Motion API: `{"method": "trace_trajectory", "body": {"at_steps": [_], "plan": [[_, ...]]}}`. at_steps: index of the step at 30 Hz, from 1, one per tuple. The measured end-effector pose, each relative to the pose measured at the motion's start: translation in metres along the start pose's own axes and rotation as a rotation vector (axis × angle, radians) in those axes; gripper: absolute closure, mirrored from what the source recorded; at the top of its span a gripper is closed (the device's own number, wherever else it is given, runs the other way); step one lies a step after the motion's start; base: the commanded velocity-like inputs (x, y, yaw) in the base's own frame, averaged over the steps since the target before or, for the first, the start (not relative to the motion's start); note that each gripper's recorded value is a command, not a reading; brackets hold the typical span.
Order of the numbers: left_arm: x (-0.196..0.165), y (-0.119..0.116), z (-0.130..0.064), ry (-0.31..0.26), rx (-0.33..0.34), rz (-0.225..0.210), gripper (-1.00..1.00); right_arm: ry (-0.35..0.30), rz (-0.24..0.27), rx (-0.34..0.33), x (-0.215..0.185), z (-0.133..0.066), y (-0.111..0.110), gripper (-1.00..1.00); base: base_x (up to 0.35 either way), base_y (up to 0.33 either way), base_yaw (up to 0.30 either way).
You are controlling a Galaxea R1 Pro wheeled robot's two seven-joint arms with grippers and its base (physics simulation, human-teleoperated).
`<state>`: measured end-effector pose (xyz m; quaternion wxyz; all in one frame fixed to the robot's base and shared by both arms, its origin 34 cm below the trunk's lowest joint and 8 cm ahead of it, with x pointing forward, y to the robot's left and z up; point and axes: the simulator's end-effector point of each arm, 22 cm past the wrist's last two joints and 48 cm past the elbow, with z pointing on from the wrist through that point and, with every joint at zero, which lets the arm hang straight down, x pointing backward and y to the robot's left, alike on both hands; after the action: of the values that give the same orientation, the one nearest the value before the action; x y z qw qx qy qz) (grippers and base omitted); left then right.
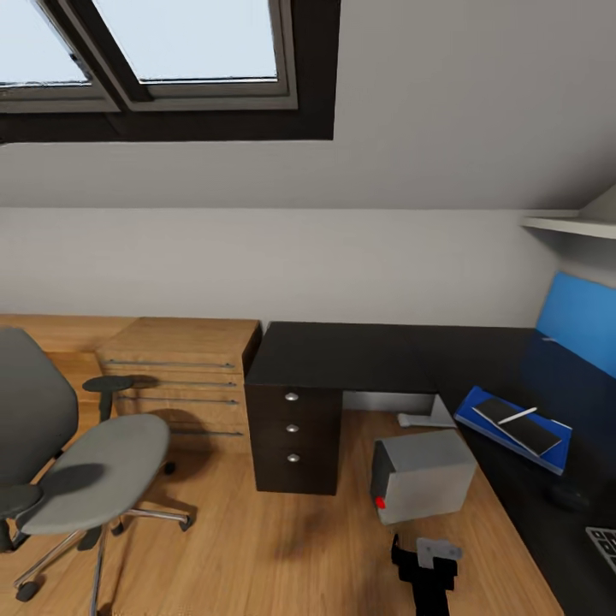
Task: In the bedroom, organize the workspace by keeping the computer under the desk, ensuring the monitor is on the desk, placing the keyboard on the desk next to the monitor, placing the mouse on the desk next to the keyboard, moving the folder from the swivel chair onto the desk next to the mouse, stacking the notebook on top of the folder with the pen on top of the notebook, and positioning the swivel chair next to the desk.
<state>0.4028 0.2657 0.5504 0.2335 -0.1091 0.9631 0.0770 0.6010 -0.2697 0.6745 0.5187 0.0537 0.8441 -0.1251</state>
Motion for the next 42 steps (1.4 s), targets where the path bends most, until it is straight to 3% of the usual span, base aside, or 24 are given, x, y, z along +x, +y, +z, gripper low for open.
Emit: {"method": "trace_trajectory", "body": {"at_steps": [7, 13, 24, 34, 37, 42], "plan": [[-0.011, 0.013, -0.010, -0.119, -0.022, -0.026, -1.00, -0.041, 0.018, -0.004, -0.017, -0.006, -0.001, -1.00, 0.000, 0.000, 0.271], [-0.017, 0.014, -0.018, -0.137, -0.023, -0.029, -1.00, -0.062, 0.027, -0.003, -0.029, -0.010, -0.003, -1.00, 0.000, 0.000, 0.275], [-0.023, 0.016, -0.032, -0.140, -0.022, -0.028, -1.00, -0.069, 0.028, -0.004, -0.043, -0.018, -0.005, -1.00, 0.000, 0.000, 0.277], [-0.027, 0.017, -0.044, -0.138, -0.021, -0.028, -1.00, -0.117, 0.045, -0.004, -0.061, -0.028, -0.009, -1.00, 0.000, 0.000, 0.281], [-0.027, 0.019, -0.048, -0.137, -0.024, -0.030, -1.00, -0.153, 0.059, -0.005, -0.066, -0.036, -0.011, -1.00, 0.000, 0.000, 0.281], [0.012, 0.039, -0.054, -0.075, -0.058, -0.006, -1.00, -0.193, 0.063, -0.023, -0.045, -0.069, -0.019, -1.00, 0.000, 0.000, 0.281]]}}
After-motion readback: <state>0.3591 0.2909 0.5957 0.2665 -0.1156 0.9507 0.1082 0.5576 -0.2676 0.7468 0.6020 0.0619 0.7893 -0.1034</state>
